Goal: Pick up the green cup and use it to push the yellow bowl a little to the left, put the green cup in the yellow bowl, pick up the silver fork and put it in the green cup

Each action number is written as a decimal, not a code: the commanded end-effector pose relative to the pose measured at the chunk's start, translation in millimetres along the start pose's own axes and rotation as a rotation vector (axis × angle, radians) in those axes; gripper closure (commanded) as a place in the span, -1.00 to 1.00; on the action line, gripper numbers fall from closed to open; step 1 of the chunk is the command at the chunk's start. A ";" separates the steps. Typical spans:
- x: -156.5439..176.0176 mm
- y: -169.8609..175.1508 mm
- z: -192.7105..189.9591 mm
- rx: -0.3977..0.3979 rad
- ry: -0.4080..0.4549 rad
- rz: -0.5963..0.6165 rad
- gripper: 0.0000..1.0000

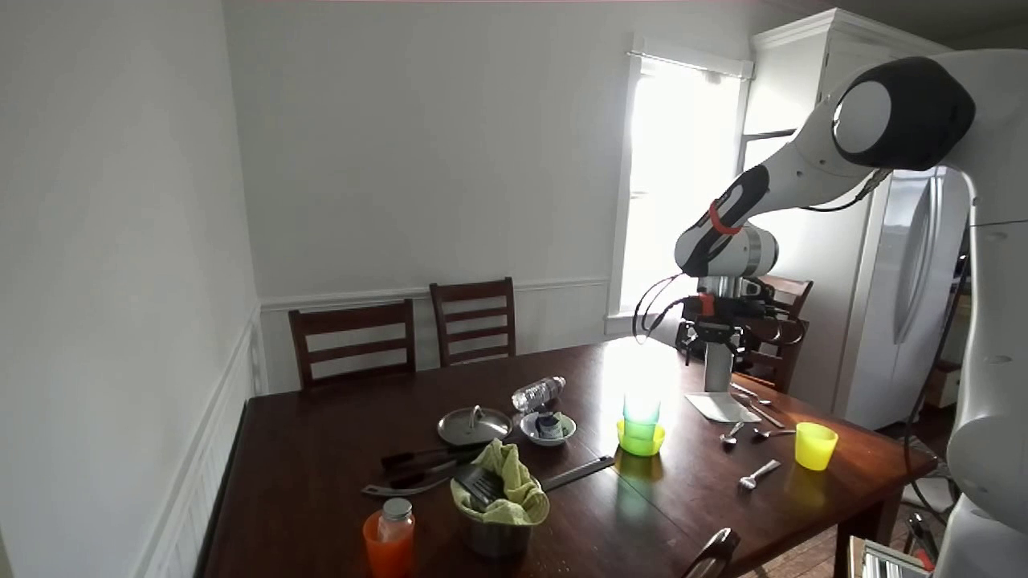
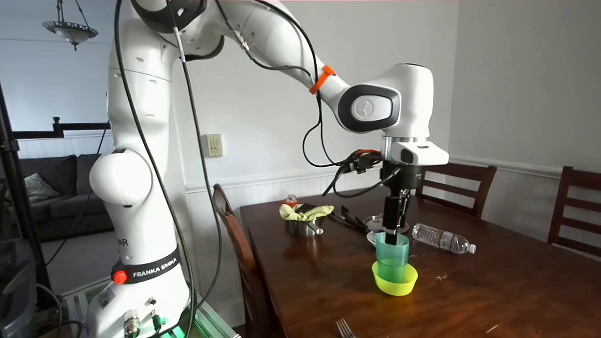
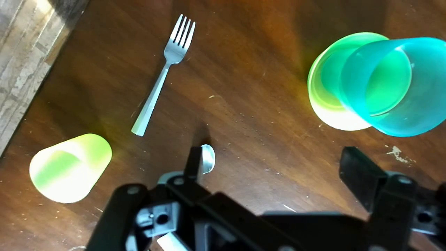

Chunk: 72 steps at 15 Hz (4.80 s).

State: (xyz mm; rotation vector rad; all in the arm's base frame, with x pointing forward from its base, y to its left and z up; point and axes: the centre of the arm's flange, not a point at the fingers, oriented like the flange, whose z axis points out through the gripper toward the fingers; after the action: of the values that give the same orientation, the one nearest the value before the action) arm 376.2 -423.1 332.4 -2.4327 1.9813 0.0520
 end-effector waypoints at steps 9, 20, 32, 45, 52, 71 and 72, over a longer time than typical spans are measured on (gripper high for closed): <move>-39.4 33.4 79.1 -0.074 -0.181 -0.096 -1.00; -75.4 25.3 143.4 -0.227 -0.249 -0.385 -1.00; -105.8 28.3 173.3 -0.343 -0.151 -0.613 -1.00; -121.2 39.2 214.1 -0.394 0.075 -0.734 -1.00; -126.0 29.0 226.7 -0.413 0.127 -0.803 -0.38; -113.6 34.8 209.3 -0.460 0.143 -0.823 0.93; -112.6 35.1 205.0 -0.454 0.144 -0.823 0.93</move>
State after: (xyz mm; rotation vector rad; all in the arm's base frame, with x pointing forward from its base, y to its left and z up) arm 317.8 -313.7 118.5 -3.4233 0.9253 0.3793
